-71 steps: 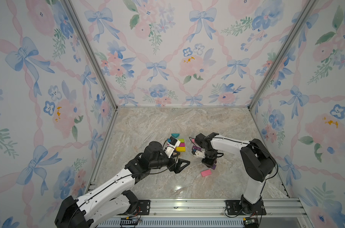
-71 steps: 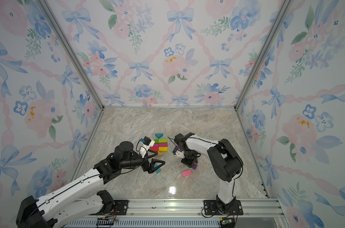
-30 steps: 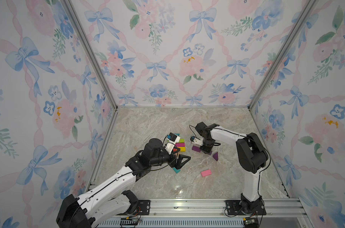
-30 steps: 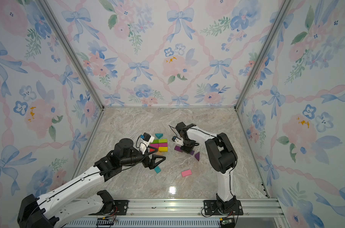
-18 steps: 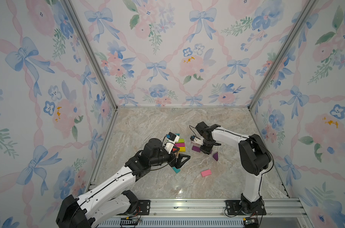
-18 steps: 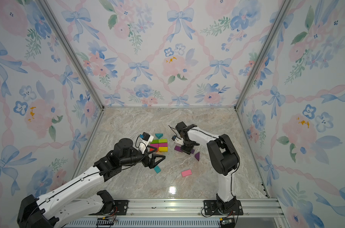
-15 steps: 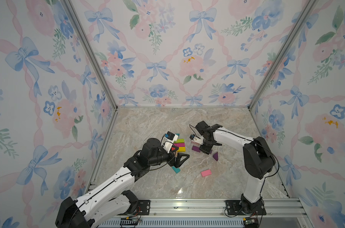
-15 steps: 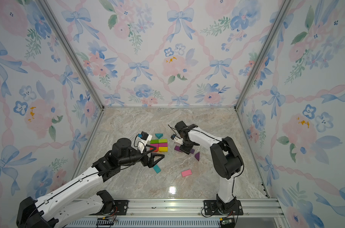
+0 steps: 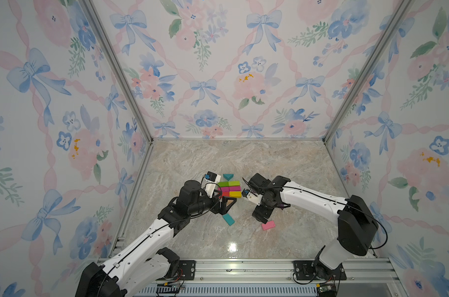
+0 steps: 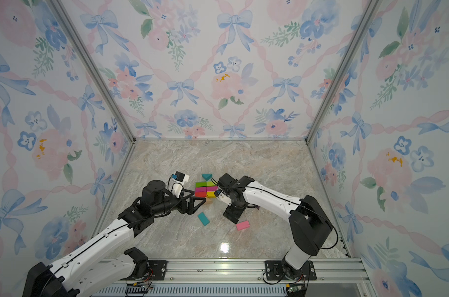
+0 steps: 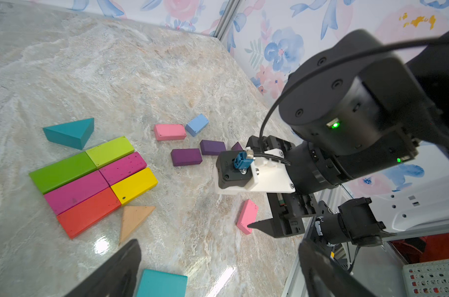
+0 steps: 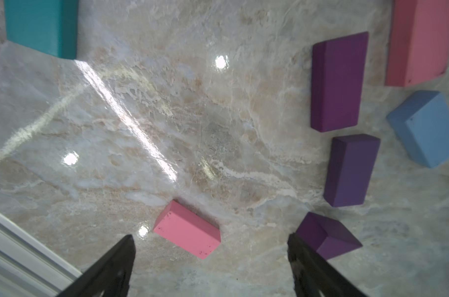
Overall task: Assemble a piece of candy with building blocks
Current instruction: Pick up the building block from the center of the board.
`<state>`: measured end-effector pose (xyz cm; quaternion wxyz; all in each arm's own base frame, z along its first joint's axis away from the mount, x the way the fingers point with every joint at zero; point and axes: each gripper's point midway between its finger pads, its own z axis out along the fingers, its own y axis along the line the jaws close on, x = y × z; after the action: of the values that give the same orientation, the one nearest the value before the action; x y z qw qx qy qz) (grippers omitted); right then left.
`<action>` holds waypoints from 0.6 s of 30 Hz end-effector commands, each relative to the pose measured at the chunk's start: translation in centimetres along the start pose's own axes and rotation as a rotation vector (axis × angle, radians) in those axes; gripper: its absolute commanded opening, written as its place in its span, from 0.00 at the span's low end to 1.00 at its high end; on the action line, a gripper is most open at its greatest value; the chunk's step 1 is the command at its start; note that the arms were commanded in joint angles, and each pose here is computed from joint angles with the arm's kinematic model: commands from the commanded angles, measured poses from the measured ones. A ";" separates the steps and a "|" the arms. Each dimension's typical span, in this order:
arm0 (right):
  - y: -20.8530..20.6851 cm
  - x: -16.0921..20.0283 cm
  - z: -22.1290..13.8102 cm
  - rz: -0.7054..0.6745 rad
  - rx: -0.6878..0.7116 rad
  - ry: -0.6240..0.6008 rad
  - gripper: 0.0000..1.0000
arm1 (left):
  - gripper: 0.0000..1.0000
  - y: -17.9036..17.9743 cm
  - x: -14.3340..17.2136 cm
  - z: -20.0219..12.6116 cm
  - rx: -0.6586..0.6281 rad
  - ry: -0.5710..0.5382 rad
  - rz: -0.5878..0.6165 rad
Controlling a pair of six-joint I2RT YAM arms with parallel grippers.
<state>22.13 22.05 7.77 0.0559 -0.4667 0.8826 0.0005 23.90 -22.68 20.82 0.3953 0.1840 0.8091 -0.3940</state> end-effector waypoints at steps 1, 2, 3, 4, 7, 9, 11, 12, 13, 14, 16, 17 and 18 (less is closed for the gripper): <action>2.3 0.2 0.5 0.165 -0.105 -0.026 0.95 | 0.98 0.0 -0.8 -1.2 -0.007 -0.052 0.016; 2.7 0.1 0.9 0.185 -0.123 -0.041 0.95 | 0.98 -0.1 -1.0 -1.5 -0.006 -0.064 0.021; 2.9 0.2 1.4 0.199 -0.130 -0.048 0.95 | 0.98 -0.2 -1.1 -1.6 -0.002 -0.069 0.023; 3.1 0.5 2.0 0.208 -0.131 -0.039 0.95 | 0.98 -0.4 -1.1 -1.7 0.004 -0.071 0.024; 3.6 1.5 3.5 0.211 -0.130 0.016 0.95 | 0.98 -0.6 -1.3 -1.8 0.017 -0.073 0.026; 3.9 2.4 4.8 0.215 -0.124 0.073 0.95 | 0.98 -0.8 -1.3 -1.9 0.023 -0.073 0.026; 4.1 3.0 5.3 0.221 -0.117 0.097 0.95 | 0.98 -1.0 -1.4 -2.1 0.028 -0.082 0.025; 4.2 3.3 5.4 0.228 -0.116 0.104 0.95 | 0.98 -1.0 -1.5 -2.2 0.027 -0.087 0.025; 4.3 3.5 5.5 0.238 -0.114 0.108 0.95 | 0.98 -1.1 -1.6 -2.3 0.027 -0.091 0.025; 4.4 3.8 5.6 0.251 -0.112 0.112 0.95 | 0.98 -1.1 -1.6 -2.4 0.028 -0.092 0.025; 4.6 4.2 5.7 0.269 -0.107 0.117 0.95 | 0.98 -1.1 -1.6 -2.3 0.028 -0.091 0.023; 4.7 4.4 5.7 0.278 -0.104 0.119 0.94 | 0.98 -1.1 -1.6 -2.3 0.029 -0.089 0.023; 4.8 4.7 5.7 0.287 -0.101 0.123 0.94 | 0.98 -1.1 -1.6 -2.2 0.029 -0.088 0.022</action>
<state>17.42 21.66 1.86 -0.0089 -0.3584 0.9331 0.0278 23.34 -21.59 23.83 0.4400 0.1830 0.7811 -0.4035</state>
